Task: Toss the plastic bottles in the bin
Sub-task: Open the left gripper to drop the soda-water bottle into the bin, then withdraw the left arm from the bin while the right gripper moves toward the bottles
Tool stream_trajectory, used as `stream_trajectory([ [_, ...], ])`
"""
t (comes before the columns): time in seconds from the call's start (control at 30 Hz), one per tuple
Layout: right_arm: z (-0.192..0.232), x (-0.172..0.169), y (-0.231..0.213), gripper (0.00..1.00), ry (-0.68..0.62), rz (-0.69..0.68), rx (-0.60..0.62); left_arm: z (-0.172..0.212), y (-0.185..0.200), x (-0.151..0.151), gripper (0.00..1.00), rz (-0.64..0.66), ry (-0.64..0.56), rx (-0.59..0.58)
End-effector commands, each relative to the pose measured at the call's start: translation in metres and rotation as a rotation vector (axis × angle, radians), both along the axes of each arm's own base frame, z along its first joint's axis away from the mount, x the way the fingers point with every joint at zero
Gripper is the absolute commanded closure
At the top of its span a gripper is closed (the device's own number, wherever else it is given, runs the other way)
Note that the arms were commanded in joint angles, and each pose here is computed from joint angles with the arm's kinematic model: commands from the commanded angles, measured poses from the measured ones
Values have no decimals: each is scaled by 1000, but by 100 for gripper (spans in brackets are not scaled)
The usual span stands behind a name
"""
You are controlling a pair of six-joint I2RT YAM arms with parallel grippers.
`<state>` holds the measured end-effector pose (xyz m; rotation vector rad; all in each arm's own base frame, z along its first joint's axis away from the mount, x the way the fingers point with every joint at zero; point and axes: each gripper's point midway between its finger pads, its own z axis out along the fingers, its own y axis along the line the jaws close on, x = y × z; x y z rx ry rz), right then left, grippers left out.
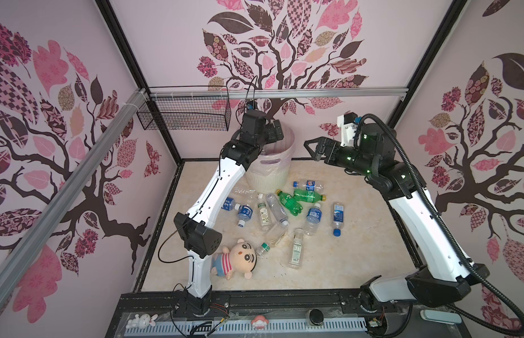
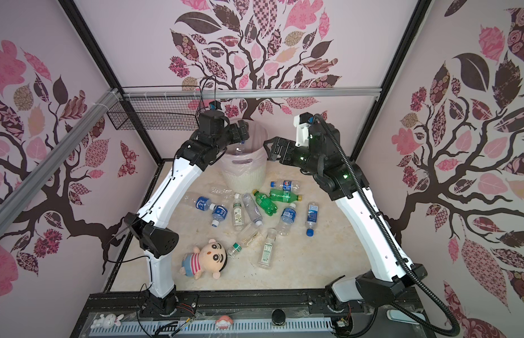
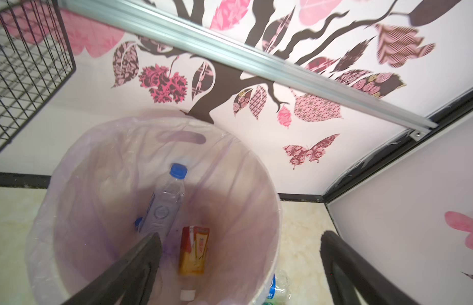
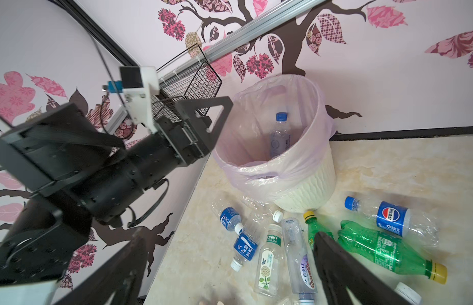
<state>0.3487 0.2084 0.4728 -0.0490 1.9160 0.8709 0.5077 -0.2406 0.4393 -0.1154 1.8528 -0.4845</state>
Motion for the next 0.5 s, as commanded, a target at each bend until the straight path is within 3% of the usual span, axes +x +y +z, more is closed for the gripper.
stream_trajectory([
  [0.0, -8, 3, 4, 0, 33, 8, 2, 17, 3, -14, 3, -11, -36, 12],
  [0.37, -37, 1, 5, 0, 103, 15, -20, 4, 58, -53, 3, 128, 0, 158],
  [0.47, -43, 2, 8, 0, 120, 23, -16, -18, 82, -61, 3, 188, 37, 179],
])
